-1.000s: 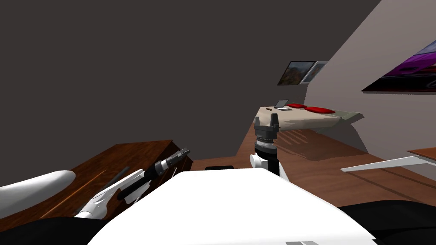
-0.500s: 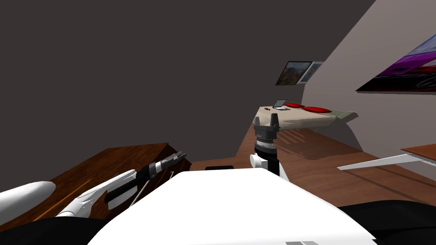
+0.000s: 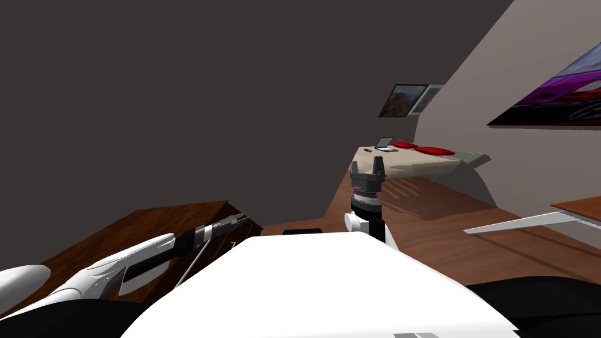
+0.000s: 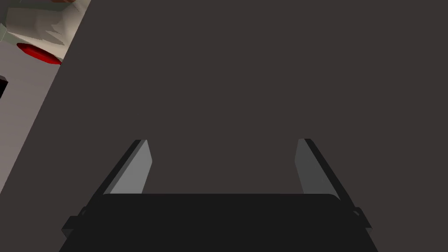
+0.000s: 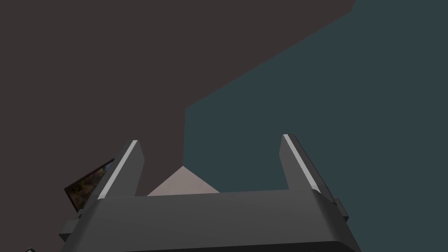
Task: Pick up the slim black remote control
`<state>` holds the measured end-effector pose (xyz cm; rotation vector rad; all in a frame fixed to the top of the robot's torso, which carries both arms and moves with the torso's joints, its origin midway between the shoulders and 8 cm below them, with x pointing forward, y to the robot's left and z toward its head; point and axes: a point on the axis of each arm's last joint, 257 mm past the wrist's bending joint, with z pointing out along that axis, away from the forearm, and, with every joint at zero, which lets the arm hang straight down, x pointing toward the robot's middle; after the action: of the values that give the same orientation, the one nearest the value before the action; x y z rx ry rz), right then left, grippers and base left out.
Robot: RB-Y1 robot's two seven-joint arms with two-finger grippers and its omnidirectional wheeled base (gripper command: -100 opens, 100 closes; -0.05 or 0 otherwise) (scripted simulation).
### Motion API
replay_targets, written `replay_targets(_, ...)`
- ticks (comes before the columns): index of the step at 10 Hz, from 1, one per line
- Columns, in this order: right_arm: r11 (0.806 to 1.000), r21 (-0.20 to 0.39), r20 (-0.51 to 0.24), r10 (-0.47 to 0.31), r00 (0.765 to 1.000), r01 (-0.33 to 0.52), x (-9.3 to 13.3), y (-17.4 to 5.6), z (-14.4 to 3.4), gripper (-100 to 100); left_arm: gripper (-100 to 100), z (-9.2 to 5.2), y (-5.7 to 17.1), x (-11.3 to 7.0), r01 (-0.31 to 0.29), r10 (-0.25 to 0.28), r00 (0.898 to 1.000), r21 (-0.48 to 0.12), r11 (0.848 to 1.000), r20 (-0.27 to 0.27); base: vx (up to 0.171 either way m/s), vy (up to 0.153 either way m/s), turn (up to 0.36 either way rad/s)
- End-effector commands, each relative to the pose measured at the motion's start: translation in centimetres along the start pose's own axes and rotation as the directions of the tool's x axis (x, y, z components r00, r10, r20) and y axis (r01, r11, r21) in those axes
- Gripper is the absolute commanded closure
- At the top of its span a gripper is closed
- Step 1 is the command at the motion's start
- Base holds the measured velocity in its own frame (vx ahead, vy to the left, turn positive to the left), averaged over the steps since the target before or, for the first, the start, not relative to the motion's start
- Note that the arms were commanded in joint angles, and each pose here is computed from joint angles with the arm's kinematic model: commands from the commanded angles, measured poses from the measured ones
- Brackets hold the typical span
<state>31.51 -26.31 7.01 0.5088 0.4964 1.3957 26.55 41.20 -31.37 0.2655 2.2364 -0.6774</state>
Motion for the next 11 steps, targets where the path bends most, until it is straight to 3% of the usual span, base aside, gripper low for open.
replay_targets(1,1.000,0.000,0.000,0.000,1.000,0.000,0.0,0.0,0.0,0,-100,-1.8,2.1,1.4,-0.007,0.004,0.998,-0.048,0.999,-0.070,0.063,-0.019,-0.016)
replay_targets(4,1.000,0.000,0.000,0.000,1.000,0.000,0.0,0.0,0.0,0,-100,-4.3,4.5,1.8,-0.051,0.034,0.986,-0.099,0.994,-0.162,0.046,-0.018,-0.006)
replay_targets(5,1.000,0.000,0.000,0.000,1.000,0.000,0.0,0.0,0.0,0,-100,-6.0,6.2,2.9,-0.055,0.024,0.977,-0.139,0.989,-0.213,0.048,-0.008,0.006)
replay_targets(7,1.000,0.000,0.000,0.000,1.000,0.000,0.0,0.0,0.0,0,-100,-6.6,6.6,2.3,-0.082,0.046,0.971,-0.145,0.986,-0.236,0.032,-0.002,0.001)
replay_targets(8,1.000,0.000,0.000,0.000,1.000,0.000,0.0,0.0,0.0,0,-100,-8.6,8.2,3.1,-0.092,0.035,0.957,-0.185,0.978,-0.289,0.031,0.000,0.012)
replay_targets(9,1.000,0.000,0.000,0.000,1.000,0.000,0.0,0.0,0.0,0,-100,-8.9,8.5,2.7,-0.107,0.047,0.952,-0.187,0.976,-0.301,0.034,0.001,0.011)
replay_targets(10,1.000,0.000,0.000,0.000,1.000,0.000,0.0,0.0,0.0,0,-100,-10.8,9.9,3.5,-0.114,0.029,0.937,-0.226,0.968,-0.348,0.046,0.003,0.022)
replay_targets(11,1.000,0.000,0.000,0.000,1.000,0.000,0.0,0.0,0.0,0,-100,-11.2,10.1,3.0,-0.130,0.041,0.932,-0.228,0.965,-0.361,0.037,0.004,0.017)
